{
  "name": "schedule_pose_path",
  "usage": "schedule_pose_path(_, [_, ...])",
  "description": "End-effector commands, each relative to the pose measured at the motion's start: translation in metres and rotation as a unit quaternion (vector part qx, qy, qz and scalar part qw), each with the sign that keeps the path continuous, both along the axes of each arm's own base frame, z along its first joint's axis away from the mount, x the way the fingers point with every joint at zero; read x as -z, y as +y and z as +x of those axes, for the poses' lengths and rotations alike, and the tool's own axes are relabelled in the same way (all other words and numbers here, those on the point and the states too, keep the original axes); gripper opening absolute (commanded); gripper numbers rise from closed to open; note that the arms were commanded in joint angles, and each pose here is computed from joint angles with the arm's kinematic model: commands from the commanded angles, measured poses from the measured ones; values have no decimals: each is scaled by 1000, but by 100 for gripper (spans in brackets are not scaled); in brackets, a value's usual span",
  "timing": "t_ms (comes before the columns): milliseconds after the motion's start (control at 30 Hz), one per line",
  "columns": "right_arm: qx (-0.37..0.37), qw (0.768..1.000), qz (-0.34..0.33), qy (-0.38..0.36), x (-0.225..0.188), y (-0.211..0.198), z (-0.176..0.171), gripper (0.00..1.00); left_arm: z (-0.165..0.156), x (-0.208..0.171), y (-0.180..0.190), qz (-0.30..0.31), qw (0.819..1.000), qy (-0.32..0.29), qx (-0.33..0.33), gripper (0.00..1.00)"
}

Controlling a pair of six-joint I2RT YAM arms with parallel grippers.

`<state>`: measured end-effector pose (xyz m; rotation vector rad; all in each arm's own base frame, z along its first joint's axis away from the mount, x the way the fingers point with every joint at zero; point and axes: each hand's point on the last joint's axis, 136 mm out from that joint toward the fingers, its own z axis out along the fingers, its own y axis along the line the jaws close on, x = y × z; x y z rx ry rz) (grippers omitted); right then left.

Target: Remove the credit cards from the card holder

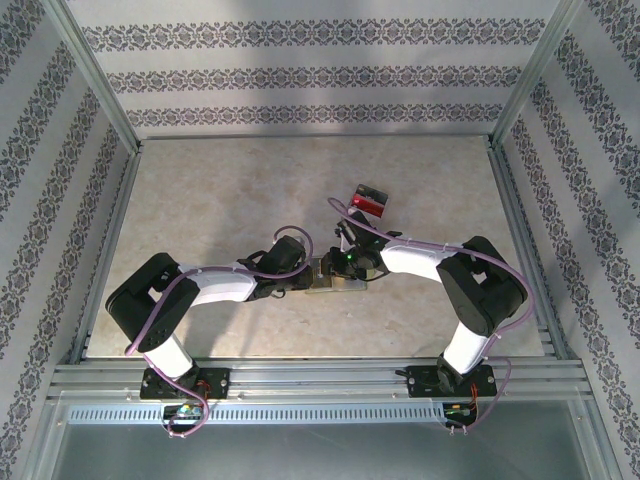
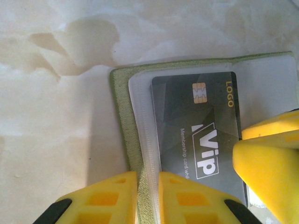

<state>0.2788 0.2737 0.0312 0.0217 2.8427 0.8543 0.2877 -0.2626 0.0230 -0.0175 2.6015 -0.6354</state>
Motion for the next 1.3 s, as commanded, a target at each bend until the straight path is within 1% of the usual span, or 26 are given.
schedule_pose_path(0, [-7, 1000, 20, -2, -2, 10, -2, 31, 2, 5, 0, -6, 1000, 6, -4, 18])
schedule_pose_path(300, [-6, 998, 57, -3, -10, 19, 0, 31, 4, 5, 2, -1, 1000, 3, -7, 17])
schedule_pose_path(400, [-4, 998, 68, -4, -13, 21, 0, 31, 5, 5, 3, 1, 1000, 4, -10, 15])
schedule_pose_path(567, [6, 997, 82, 2, -10, 19, -1, 31, 7, 6, 6, 4, 1000, 4, -12, 14])
schedule_pose_path(867, [23, 991, 132, 13, -7, 20, -2, 30, 17, 6, 6, 15, 1000, -1, -10, 11])
schedule_pose_path(1067, [31, 982, 188, 11, -13, 29, 4, 30, 28, 4, 7, 20, 1000, -8, -9, 10])
schedule_pose_path(1267, [38, 976, 213, 13, -14, 33, 8, 29, 26, 4, 7, 17, 1000, -3, -7, 8])
